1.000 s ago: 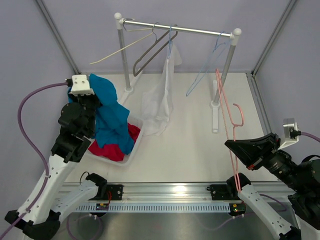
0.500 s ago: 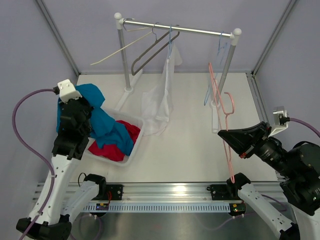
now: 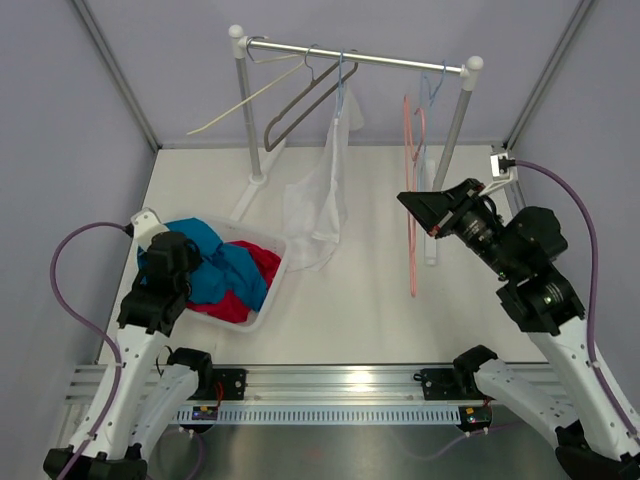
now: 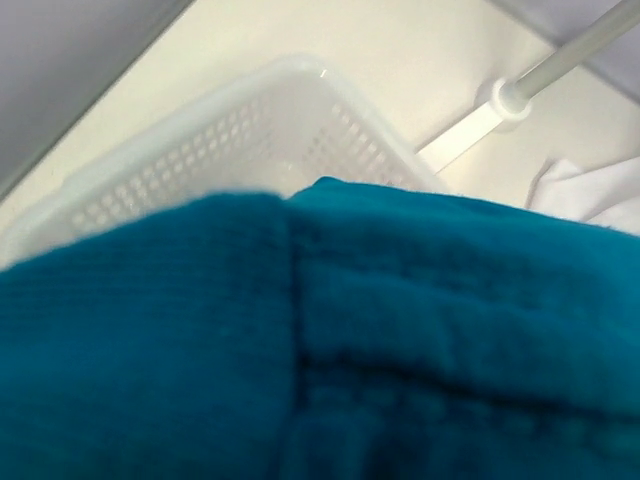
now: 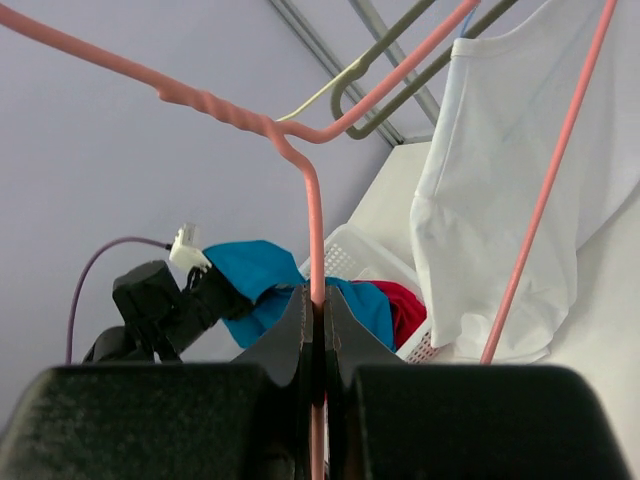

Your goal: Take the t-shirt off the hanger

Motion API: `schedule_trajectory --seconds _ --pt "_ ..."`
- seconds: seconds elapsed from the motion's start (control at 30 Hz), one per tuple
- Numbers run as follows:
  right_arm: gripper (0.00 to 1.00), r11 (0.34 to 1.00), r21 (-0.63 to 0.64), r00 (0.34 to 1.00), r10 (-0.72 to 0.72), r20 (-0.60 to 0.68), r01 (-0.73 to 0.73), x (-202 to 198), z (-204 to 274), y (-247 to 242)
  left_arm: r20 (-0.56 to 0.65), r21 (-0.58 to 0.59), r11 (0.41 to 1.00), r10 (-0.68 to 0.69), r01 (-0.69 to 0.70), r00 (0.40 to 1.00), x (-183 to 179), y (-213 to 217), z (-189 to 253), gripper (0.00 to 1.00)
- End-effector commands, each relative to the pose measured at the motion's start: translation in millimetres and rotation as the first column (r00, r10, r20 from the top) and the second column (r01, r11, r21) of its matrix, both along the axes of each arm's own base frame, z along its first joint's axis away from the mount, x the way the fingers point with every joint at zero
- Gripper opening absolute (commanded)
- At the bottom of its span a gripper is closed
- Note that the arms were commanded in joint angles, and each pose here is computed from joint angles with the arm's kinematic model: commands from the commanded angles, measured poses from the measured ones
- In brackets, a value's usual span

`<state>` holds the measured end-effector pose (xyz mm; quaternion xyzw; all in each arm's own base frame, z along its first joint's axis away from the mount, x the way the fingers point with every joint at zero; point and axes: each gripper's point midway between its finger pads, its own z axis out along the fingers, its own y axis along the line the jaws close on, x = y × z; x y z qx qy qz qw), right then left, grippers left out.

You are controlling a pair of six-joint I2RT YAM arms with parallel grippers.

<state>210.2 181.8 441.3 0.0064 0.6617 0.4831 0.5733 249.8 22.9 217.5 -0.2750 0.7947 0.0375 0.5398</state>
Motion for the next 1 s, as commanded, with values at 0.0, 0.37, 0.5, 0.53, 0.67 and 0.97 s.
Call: schedule_trajectory --seconds 0.0,0.37,0.5,0.53,0.67,0.97 --pt "0.00 0.993 0.108 0.995 -0.058 0.078 0.049 17.9 33.6 -0.6 -0.066 -0.138 0.989 0.046 -0.055 0.997 -4.2 -7.7 -40.6 0.12" --pt "0.00 0.985 0.123 0.992 -0.122 -0.012 0.123 78.3 19.5 18.1 0.071 -0.313 0.940 -0.122 0.138 0.990 21.1 -35.0 1.0 0.99" --pt "0.00 0.976 0.138 0.986 -0.168 -0.013 0.168 103.1 27.7 22.0 0.147 -0.349 0.879 -0.292 0.325 0.945 2.4 -66.5 30.2 0.99" --pt "0.00 0.978 0.121 0.985 -0.170 -0.031 0.173 113.7 19.4 27.2 0.158 -0.351 0.866 -0.320 0.356 0.934 -2.1 -71.5 33.5 0.99" --pt "0.00 0.979 0.095 0.983 -0.175 -0.054 0.180 136.9 9.6 37.5 0.169 -0.373 0.842 -0.350 0.389 0.921 -20.2 -79.0 31.7 0.99" --pt "0.00 0.975 0.148 0.985 -0.155 -0.081 0.166 185.9 10.6 28.7 0.325 -0.248 0.756 -0.524 0.606 0.787 -44.7 -104.3 84.7 0.99"
